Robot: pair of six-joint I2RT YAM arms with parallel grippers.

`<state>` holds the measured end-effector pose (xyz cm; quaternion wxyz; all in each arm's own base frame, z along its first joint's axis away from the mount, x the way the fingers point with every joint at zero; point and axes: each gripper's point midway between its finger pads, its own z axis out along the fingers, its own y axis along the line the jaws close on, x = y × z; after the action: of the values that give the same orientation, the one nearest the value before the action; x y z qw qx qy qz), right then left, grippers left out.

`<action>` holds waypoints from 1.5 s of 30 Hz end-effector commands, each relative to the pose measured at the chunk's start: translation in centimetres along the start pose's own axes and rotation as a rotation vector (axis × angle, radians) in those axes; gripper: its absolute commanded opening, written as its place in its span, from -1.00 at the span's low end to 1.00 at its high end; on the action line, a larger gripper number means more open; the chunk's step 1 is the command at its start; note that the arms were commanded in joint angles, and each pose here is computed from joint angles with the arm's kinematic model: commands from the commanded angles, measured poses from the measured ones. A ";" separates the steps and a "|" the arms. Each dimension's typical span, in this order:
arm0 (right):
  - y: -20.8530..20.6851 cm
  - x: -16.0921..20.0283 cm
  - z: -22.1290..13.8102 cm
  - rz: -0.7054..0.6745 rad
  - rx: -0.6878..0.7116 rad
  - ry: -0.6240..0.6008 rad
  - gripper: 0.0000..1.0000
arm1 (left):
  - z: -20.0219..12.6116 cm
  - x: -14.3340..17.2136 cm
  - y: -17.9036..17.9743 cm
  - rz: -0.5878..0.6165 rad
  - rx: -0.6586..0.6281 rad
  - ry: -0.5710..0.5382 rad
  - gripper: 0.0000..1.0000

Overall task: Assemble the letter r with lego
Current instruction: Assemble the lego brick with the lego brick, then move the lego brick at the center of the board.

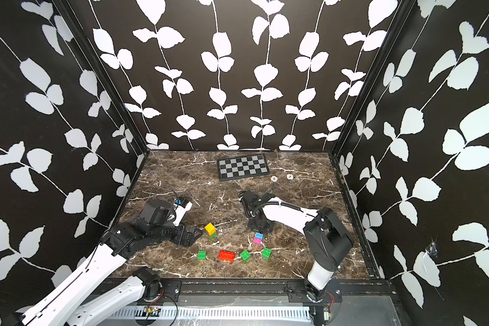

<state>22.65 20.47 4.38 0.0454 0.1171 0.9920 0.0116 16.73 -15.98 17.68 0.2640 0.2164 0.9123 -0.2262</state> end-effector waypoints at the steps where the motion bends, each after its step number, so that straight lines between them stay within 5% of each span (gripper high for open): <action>1: -1.3 0.4 1.0 0.030 0.062 -0.003 -1.00 | 0.2 0.1 -0.1 0.016 0.005 -0.003 0.98; 22: -2.3 1.2 4.7 0.050 0.120 -0.008 -1.00 | 0.3 0.2 0.1 0.015 -0.003 0.005 0.98; 45: 3.7 -1.7 1.2 -0.161 -0.065 -0.317 -1.00 | -0.5 -0.2 0.7 0.007 -0.044 -0.040 0.98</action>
<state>24.40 22.69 3.68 0.1852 0.0495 0.9814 0.0136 17.03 -15.47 17.96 0.2789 0.2109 0.9121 -0.2142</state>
